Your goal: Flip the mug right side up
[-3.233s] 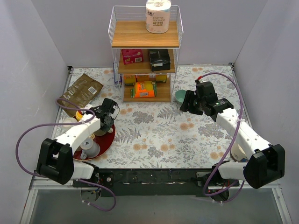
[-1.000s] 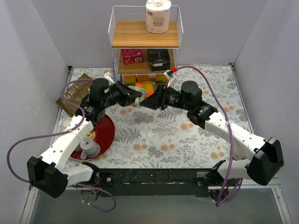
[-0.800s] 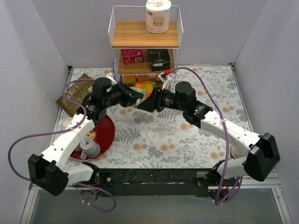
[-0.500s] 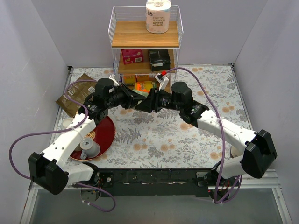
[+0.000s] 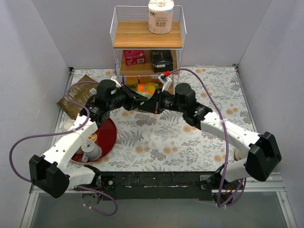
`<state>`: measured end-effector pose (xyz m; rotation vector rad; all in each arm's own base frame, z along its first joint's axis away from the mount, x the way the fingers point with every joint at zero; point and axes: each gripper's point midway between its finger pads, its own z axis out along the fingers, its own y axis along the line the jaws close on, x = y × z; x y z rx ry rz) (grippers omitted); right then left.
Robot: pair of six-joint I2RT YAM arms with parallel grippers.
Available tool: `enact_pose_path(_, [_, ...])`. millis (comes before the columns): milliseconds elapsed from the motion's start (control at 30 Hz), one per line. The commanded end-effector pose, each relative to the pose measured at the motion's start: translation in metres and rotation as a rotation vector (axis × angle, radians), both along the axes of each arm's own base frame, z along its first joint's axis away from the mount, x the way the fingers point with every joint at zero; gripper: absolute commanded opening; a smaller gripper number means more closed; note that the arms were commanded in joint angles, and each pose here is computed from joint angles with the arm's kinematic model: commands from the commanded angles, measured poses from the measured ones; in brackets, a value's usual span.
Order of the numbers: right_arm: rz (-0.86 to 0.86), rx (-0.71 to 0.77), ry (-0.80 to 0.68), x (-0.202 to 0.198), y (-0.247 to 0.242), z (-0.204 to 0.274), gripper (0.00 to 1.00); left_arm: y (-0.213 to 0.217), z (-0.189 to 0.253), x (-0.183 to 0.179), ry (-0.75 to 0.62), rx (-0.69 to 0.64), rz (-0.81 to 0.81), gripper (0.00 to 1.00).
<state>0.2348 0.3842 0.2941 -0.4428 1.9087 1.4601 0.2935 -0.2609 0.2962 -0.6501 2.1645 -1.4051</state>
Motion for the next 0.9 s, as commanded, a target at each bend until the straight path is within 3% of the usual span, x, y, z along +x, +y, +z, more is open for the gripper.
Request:
enact_pose_path(0, [0.019, 0.060, -0.073, -0.003, 0.004, 0.019, 0.01, -0.005, 0.031, -0.004, -0.100, -0.030, -0.029, 0.00])
enact_pose_path(33, [0.012, 0.062, -0.071, -0.003, 0.002, 0.021, 0.01, -0.003, 0.028, -0.004, -0.096, -0.019, -0.023, 0.10])
enact_pose_path(100, [0.005, 0.062, -0.065, -0.005, -0.002, 0.023, 0.01, 0.001, 0.021, -0.004, -0.108, 0.019, -0.015, 0.20])
enact_pose_path(133, [0.004, 0.066, -0.055, -0.006, -0.003, 0.025, 0.01, 0.005, 0.016, -0.002, -0.108, 0.043, 0.003, 0.40])
enact_pose_path(267, [-0.017, 0.083, -0.014, -0.005, -0.016, 0.030, 0.01, 0.013, 0.006, -0.002, -0.122, 0.113, 0.020, 0.76])
enact_pose_path(367, [-0.036, 0.096, 0.043, -0.003, -0.025, 0.028, 0.01, 0.021, 0.002, -0.001, -0.145, 0.164, 0.039, 0.91])
enact_pose_path(633, [-0.171, 0.211, 0.366, 0.018, -0.068, 0.015, 0.01, 0.038, -0.008, -0.005, -0.216, 0.235, 0.072, 0.97])
enact_pose_path(867, [-0.297, 0.401, 0.645, 0.036, -0.097, 0.031, 0.01, 0.010, -0.046, -0.034, -0.346, 0.204, -0.119, 0.90])
